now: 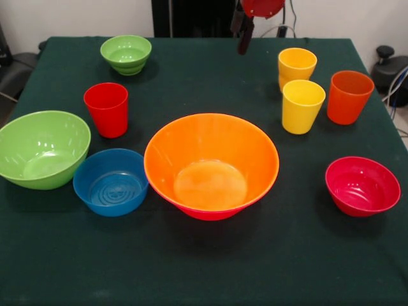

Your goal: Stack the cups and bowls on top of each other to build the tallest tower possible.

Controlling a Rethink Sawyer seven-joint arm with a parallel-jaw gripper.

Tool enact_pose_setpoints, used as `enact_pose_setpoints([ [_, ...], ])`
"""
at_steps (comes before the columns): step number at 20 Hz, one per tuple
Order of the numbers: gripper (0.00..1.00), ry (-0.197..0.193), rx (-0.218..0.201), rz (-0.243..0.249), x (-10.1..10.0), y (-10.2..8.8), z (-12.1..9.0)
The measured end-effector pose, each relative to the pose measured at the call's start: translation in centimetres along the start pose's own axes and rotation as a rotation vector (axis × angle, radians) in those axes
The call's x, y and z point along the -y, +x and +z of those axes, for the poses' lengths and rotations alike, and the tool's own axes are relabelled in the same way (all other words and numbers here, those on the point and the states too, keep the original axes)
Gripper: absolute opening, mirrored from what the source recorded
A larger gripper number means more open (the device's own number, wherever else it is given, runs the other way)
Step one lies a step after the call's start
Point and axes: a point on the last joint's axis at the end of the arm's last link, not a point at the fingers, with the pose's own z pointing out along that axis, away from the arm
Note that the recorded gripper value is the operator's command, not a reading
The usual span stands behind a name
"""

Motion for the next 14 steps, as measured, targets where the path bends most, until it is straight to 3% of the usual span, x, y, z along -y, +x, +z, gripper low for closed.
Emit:
enact_pose_setpoints([
  [6, 1.0, -0.012, 0.005, 0.044, -0.3, 0.0, -0.6],
  [14, 1.0, -0.04, 0.0, 0.08, -1.7, 2.3, -1.3],
])
